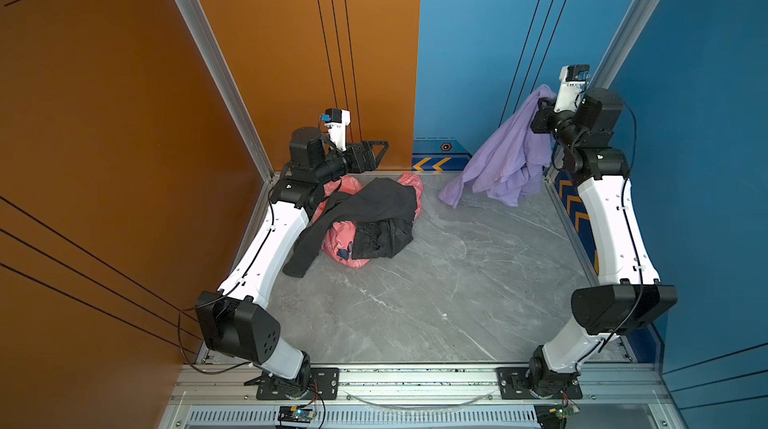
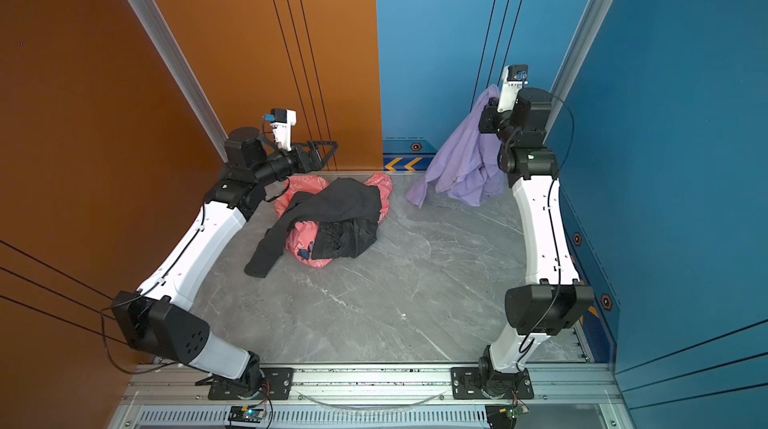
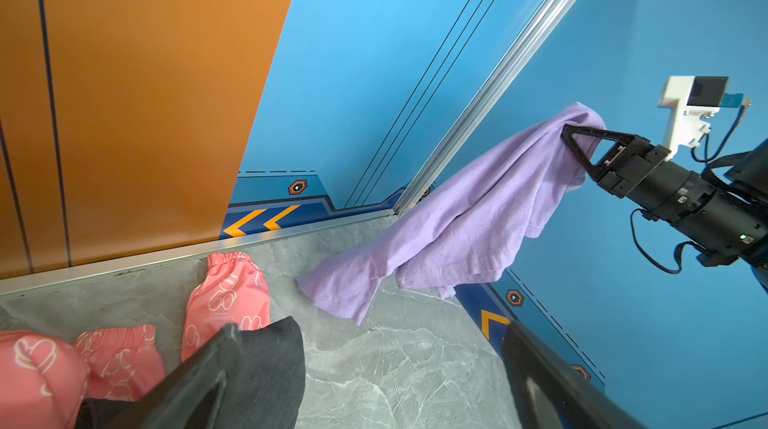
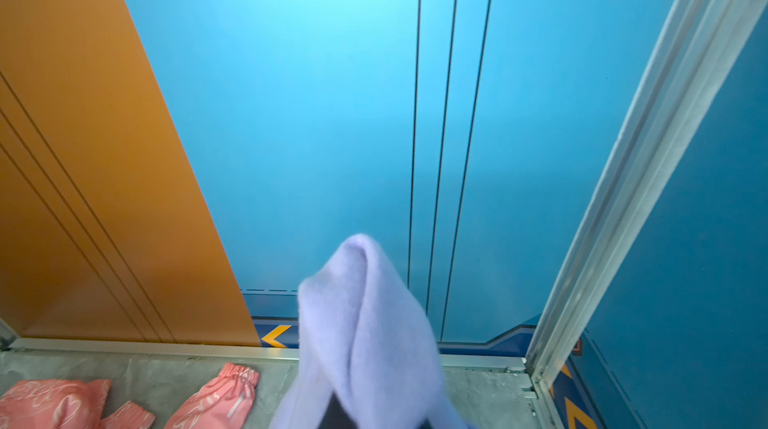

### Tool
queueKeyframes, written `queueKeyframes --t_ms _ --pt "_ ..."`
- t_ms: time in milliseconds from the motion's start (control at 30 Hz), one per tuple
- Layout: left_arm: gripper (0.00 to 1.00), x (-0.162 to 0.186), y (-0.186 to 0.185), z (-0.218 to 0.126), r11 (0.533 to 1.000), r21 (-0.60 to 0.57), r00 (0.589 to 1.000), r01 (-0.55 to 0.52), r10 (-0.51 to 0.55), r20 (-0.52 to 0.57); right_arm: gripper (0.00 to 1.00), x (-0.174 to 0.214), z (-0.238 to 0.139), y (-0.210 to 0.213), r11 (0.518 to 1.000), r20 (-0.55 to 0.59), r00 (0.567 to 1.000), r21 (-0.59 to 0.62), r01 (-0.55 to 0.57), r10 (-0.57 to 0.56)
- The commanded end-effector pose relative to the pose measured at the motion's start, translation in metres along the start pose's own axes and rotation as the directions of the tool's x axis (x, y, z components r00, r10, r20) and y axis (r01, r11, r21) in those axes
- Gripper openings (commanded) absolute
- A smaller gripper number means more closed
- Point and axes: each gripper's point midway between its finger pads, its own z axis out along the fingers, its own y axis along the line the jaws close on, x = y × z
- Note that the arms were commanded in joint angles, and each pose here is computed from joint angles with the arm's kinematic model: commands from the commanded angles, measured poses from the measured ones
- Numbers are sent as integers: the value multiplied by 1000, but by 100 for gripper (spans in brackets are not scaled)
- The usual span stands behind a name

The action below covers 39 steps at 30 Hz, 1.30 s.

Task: Pick out a specific cloth from the pile
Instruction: 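Open the left gripper and carry the lavender cloth away with the right gripper, then lower the lavender cloth to the floor and release it from the right gripper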

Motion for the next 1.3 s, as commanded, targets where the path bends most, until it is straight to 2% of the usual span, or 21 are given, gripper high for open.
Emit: queueKeyframes --t_ms 0,133,300,700,1067,1267 --pt "98 -6 3 -9 1000 -26 999 -15 16 28 0 -37 -20 -17 997 92 995 68 25 -32" --pt "98 -4 5 -6 1000 -22 1000 5 -4 31 0 -33 -20 -21 997 85 996 78 19 -26" --pt "98 -6 7 -1 1000 -13 999 23 -22 38 0 -10 -8 -17 999 22 1000 45 0 -1" --pt "98 -1 7 2 999 -11 999 38 -37 29 0 86 44 -3 996 -194 978 -32 -79 71" --pt "98 0 8 -7 999 -33 999 35 -34 41 0 103 82 -31 997 -204 976 28 -73 77" --pt "98 0 11 -8 999 -39 998 37 -36 42 0 149 81 -51 993 -298 949 95 -72 98"
